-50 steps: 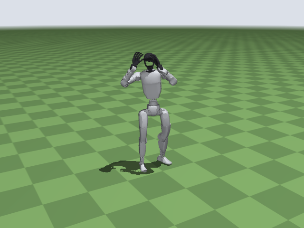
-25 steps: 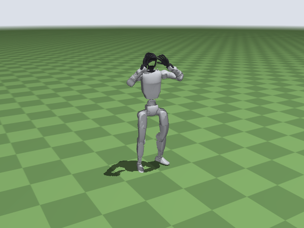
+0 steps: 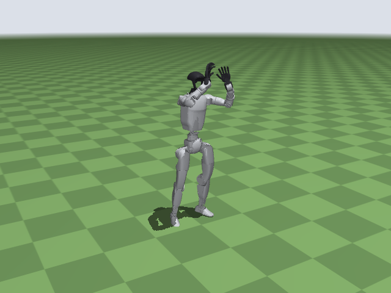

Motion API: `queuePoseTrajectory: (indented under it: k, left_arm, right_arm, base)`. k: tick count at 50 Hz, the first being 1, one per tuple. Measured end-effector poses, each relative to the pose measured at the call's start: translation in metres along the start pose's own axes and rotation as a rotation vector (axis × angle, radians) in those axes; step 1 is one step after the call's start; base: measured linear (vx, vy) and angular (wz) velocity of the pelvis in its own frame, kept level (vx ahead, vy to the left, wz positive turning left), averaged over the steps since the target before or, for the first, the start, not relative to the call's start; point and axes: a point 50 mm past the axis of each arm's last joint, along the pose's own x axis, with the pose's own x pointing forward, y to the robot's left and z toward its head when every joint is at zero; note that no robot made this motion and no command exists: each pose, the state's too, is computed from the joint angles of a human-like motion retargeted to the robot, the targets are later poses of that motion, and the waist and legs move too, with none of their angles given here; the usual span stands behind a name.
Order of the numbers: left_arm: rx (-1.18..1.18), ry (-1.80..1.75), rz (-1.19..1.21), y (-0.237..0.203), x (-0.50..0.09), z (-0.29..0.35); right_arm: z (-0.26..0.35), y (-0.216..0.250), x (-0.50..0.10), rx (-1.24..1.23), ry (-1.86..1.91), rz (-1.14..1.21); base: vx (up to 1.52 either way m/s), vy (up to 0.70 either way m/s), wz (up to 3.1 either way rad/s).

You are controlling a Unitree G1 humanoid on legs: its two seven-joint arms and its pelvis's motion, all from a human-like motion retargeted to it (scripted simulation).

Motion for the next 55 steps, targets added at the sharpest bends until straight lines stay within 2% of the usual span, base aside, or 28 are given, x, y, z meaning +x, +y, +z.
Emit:
queuePoseTrajectory:
  k: [3, 7, 9, 13, 16, 19, 23, 25, 28, 32, 35, 38, 41, 44, 48, 55]
  left_arm:
    - [-0.008, -0.056, 0.084, 0.045, -0.035, 0.029]
    - [-0.015, -0.104, 0.094, 0.061, -0.040, 0.044]
    - [0.043, -0.155, 0.060, 0.055, -0.017, 0.035]
    - [0.208, -0.183, -0.008, 0.016, 0.047, -0.003]
    - [0.278, -0.068, -0.034, -0.008, 0.084, -0.033]
    - [0.291, 0.040, -0.019, -0.015, 0.093, -0.047]
    - [0.202, -0.015, 0.054, -0.007, 0.080, -0.033]
    - [0.130, -0.046, 0.082, 0.004, 0.050, -0.019]
    - [0.041, -0.060, 0.090, 0.031, -0.002, 0.004]
    - [-0.008, -0.132, 0.085, 0.044, -0.023, 0.030]
    - [0.077, -0.181, 0.075, 0.036, 0.003, 0.025]
    - [0.187, -0.154, 0.054, 0.012, 0.047, -0.001]
    - [0.292, -0.069, 0.027, -0.005, 0.078, -0.029]
    - [0.329, -0.016, 0.031, -0.011, 0.088, -0.039]
    - [0.249, -0.050, 0.066, 0.000, 0.062, -0.031]
    - [0.119, -0.072, 0.106, 0.060, -0.040, 0.017]
  right_arm:
    - [0.025, -0.052, -0.028, 0.233, -0.038, -0.076]
    - [0.039, -0.063, -0.027, 0.302, -0.069, -0.104]
    - [0.032, -0.042, -0.004, 0.203, -0.074, -0.098]
    - [0.016, 0.031, 0.055, -0.052, -0.004, -0.068]
    - [0.006, 0.066, 0.075, -0.079, 0.124, 0.036]
    - [-0.002, 0.074, 0.079, -0.073, 0.202, 0.080]
    - [-0.002, 0.048, 0.080, -0.029, 0.178, -0.096]
    - [0.003, 0.026, 0.061, 0.002, 0.129, -0.185]
    - [0.014, -0.019, 0.020, 0.117, 0.043, -0.237]
    - [0.018, -0.046, 0.000, 0.171, -0.017, -0.257]
    - [0.009, -0.026, 0.019, 0.068, 0.007, -0.209]
    - [-0.002, 0.019, 0.046, -0.086, 0.050, -0.130]
    - [-0.010, 0.051, 0.057, -0.108, 0.131, -0.040]
    - [-0.020, 0.060, 0.060, -0.121, 0.213, -0.007]
    - [-0.022, 0.046, 0.045, -0.080, 0.273, -0.121]
    - [0.014, -0.032, -0.021, 0.159, 0.108, -0.238]
  base:
    - [0.00, 0.00, 0.00]
    - [0.00, 0.00, 0.00]
    - [0.00, 0.00, 0.00]
    - [0.00, 0.00, 0.00]
    - [0.00, 0.00, 0.00]
    - [0.00, 0.00, 0.00]
    - [0.00, 0.09, 0.03]
    - [0.00, 0.09, -0.06]
    - [-0.01, 0.07, -0.12]
    - [-0.01, 0.04, -0.07]
    - [0.00, 0.00, 0.00]
    - [0.00, 0.00, 0.00]
    - [0.00, -0.03, -0.25]
    - [0.00, 0.00, -0.13]
    - [0.02, 0.05, -0.03]
    - [0.00, 0.01, -0.01]
